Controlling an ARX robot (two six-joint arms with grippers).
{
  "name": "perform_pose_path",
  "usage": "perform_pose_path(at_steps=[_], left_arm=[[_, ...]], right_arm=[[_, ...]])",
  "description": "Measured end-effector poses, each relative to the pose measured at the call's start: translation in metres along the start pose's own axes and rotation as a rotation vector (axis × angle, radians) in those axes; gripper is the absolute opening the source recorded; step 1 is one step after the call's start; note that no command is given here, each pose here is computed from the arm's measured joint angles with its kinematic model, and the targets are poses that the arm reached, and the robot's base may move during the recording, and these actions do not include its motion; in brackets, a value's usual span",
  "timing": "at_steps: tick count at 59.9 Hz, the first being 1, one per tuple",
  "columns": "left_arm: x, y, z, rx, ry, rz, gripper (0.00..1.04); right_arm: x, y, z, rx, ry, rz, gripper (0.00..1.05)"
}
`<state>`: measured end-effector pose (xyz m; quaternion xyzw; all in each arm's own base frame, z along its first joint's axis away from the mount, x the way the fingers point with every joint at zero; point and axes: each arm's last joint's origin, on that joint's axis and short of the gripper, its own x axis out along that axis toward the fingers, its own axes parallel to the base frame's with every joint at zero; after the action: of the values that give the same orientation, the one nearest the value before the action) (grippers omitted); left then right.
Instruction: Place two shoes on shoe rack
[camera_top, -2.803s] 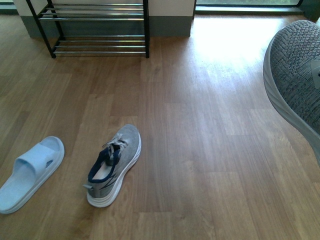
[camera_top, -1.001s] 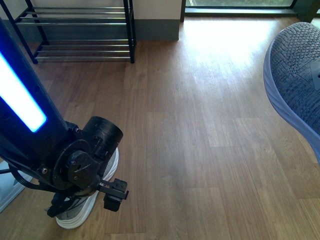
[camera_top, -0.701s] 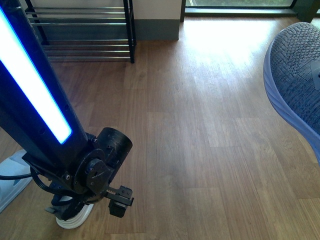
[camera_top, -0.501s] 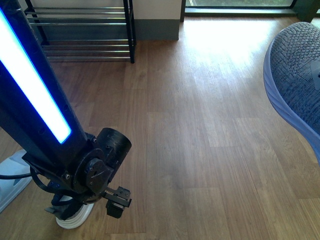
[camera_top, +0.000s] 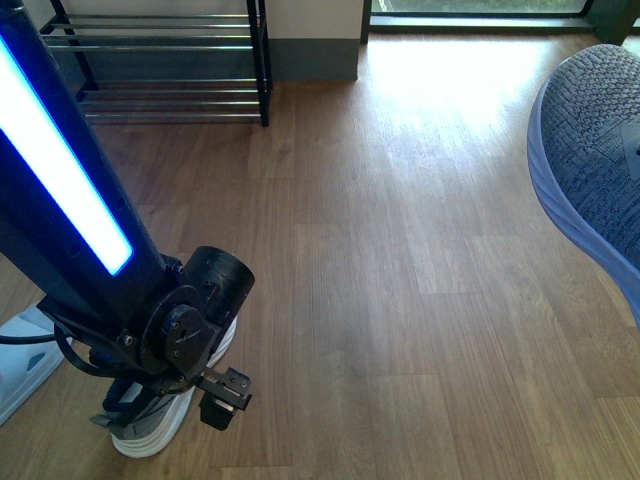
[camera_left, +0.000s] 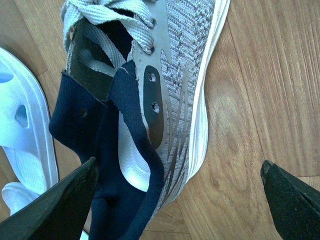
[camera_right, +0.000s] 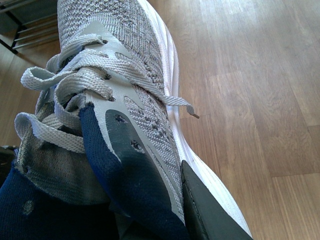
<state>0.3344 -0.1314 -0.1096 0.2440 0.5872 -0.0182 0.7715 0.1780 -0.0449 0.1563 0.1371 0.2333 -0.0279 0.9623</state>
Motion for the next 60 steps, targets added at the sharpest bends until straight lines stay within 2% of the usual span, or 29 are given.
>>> perform_pose_path(at_steps=[17,48,50,60], left_arm=[[0.005,-0.004,0.01,-0.04,-0.008,-0.031,0.95],[0.035,-0.028,0.002,-0.062,0.037,-0.038,0.95],[0.036,-0.029,0.001,-0.06,0.038,-0.039,0.94],[0.037,-0.031,0.001,-0.065,0.031,-0.039,0.69]], right_arm=[[0.0,0.0,0.0,0.0,0.0,0.0,0.01],[0.0,0.0,0.0,0.0,0.0,0.0,0.01],[0.0,0.0,0.0,0.0,0.0,0.0,0.01],[0.0,0.0,0.0,0.0,0.0,0.0,0.01]])
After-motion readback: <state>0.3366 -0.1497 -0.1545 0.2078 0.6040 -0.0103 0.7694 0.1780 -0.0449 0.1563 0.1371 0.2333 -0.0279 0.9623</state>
